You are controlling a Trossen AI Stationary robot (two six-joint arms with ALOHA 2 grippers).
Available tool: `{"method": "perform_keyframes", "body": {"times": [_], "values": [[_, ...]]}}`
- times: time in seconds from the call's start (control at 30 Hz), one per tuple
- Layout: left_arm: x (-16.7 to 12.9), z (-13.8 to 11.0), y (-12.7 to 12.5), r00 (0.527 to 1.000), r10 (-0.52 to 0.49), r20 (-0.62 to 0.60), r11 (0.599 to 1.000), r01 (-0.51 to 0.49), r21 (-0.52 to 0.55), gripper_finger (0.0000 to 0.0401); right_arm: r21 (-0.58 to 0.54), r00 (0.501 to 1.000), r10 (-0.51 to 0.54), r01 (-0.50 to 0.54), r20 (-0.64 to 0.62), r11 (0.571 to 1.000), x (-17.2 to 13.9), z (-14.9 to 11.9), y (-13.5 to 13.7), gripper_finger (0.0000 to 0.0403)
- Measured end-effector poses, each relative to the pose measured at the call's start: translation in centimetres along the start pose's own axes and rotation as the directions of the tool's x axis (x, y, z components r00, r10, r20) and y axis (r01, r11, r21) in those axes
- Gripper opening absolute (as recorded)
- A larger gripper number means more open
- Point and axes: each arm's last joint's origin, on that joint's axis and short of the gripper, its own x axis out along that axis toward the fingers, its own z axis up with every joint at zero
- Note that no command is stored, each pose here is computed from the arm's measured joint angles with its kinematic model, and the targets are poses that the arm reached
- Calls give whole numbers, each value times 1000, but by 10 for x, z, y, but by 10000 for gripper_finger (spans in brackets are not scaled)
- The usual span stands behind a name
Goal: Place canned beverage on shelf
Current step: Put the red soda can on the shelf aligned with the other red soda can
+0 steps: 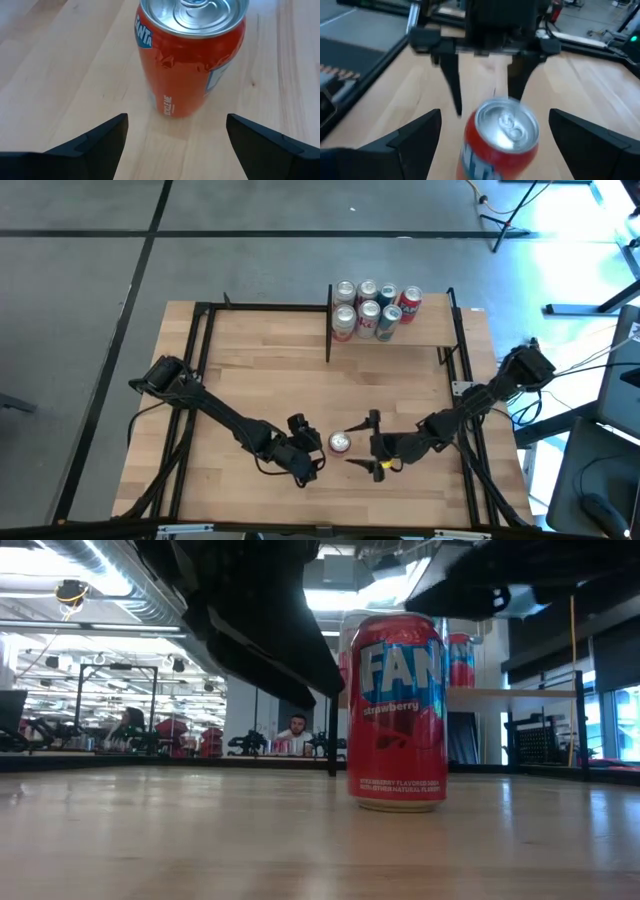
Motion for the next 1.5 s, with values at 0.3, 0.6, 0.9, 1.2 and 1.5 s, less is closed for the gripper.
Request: {"method": "perform_keyframes", "body": {"times": [0.3,0.6,0.9,1.2,1.5], "values": [[0,0,0,1000,0,-2,1000,0,1,332,67,1000,-10,11,-11,998,28,-15,-14,358],[0,0,0,1000,1,-3,1000,-1,2,332,52,998,47,-45,-40,998,41,-29,-10,358],[0,0,0,1000,3,-3,1000,-3,3,332,3,998,54,-54,-42,999,42,-30,-10,262],[-1,-2,-2,1000,-2,-4,1000,2,8,332,-36,997,59,-61,-50,997,19,-10,-15,259],[-4,-5,-6,1000,-13,-4,1000,13,18,332,-63,998,-43,41,-37,997,-65,30,-31,259]]}}
